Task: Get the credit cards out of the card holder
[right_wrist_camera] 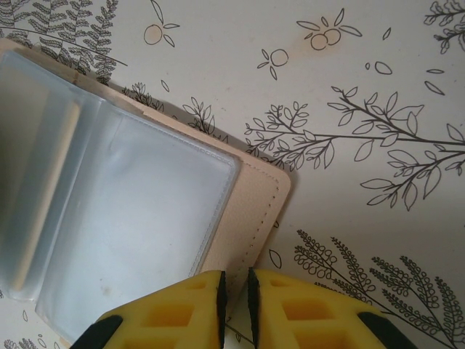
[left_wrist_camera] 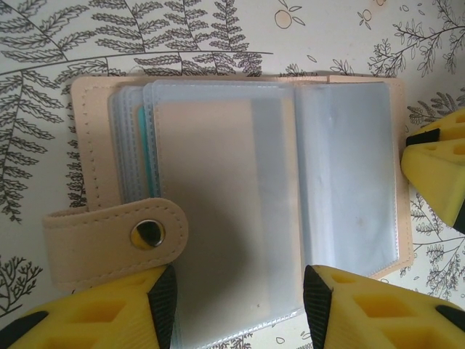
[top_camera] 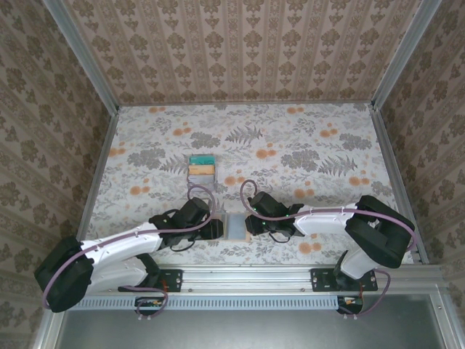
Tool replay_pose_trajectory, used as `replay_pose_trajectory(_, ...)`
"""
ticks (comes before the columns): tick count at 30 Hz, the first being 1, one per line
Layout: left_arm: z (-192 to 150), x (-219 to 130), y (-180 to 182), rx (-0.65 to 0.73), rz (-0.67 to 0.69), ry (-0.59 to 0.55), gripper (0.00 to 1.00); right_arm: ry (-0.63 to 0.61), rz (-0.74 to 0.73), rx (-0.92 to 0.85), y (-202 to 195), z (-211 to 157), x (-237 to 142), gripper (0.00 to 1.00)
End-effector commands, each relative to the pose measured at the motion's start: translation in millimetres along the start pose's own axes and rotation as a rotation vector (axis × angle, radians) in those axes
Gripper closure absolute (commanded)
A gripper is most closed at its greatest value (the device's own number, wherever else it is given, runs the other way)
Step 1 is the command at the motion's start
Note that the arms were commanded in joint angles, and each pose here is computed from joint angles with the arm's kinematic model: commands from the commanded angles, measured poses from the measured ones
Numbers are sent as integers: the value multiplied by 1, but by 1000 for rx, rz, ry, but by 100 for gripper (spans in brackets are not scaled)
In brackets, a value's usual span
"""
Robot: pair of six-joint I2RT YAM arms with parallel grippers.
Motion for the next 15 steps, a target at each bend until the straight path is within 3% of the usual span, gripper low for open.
replay_pose_trajectory(1, -4, 4, 1, -7, 10, 23, 48, 14, -48, 14, -7, -7, 5, 80)
replay_pose_trajectory(7, -3, 7, 0, 6, 30, 38, 48, 15, -47, 10, -7, -7, 5, 80)
replay_pose_trajectory(15, 4, 6, -14, 19, -88, -13, 46, 15, -49, 13, -8, -8, 6, 80)
Point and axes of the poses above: each hand's point on the last joint's axis, 136 mm out from that joint toward the fingers, its own x axis out along the fingers, its own y axis along the line the jaws close on, z = x × y, the point moved 9 cm from there along -x, back along the fingers, and after that the axes turned 12 degrees about x, right-handed, at the moved point
